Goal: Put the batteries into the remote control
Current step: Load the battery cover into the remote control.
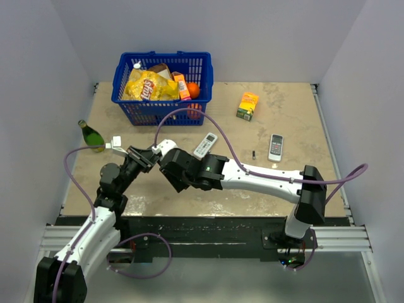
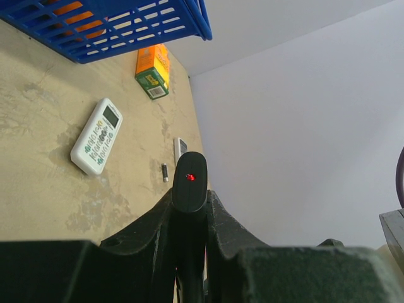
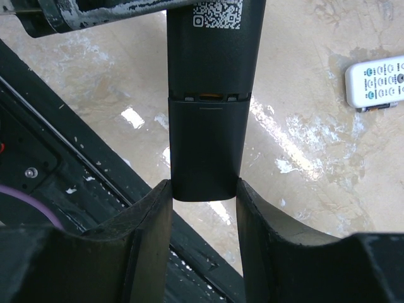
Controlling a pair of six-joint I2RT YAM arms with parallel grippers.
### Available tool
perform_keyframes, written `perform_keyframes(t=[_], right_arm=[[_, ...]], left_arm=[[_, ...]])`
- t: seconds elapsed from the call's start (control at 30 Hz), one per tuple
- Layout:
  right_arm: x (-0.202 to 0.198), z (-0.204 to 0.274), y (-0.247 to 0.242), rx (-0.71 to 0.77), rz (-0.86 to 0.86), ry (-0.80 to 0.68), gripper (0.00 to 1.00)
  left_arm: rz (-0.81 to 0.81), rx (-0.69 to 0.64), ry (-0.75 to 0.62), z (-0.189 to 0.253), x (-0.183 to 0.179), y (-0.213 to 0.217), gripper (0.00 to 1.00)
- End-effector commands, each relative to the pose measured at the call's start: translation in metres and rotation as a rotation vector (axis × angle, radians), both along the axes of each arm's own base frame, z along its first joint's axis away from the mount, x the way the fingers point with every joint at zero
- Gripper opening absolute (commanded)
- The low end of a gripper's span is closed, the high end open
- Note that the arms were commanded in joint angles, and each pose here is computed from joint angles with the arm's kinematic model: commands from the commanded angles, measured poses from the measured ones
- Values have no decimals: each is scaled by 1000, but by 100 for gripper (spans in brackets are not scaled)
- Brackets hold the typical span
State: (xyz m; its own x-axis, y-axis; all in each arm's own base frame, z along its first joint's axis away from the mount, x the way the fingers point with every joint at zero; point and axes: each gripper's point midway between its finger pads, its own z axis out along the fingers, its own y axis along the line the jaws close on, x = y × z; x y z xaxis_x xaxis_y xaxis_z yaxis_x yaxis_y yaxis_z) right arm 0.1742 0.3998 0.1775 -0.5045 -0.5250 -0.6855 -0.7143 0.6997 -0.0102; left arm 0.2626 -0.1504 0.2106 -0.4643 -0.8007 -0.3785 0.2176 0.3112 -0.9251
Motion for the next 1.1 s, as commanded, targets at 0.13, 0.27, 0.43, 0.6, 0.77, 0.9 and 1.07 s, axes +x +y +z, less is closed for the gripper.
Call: perform_keyframes(t=[0.13,0.27,0.43,0.6,0.77,0.9,1.07], right_arm=[[-2,12,4,2,17,-2,38],[-2,12,1,-4,13,2,41],[-4,14,0,-2,19,4,43],[-4,15,-1,-8,22,5,47],[-4,16,-1,-6,21,5,50],[-4,17,1,0,25,4,50],[-5,21,3,11,29,5,52]], left_arm=[[-26,-54,-69,18,-5,-3,0],[-26,-55,-72,18,-5,-3,0],[-24,-56,-72,17,-6,-3,0],[-19,-62,-69,15,-5,-2,0],[-22,-71,-72,17,-6,-3,0],[-28,-76,-74,18,-6,-3,0],[-30,-80,-73,18,-7,-4,0]])
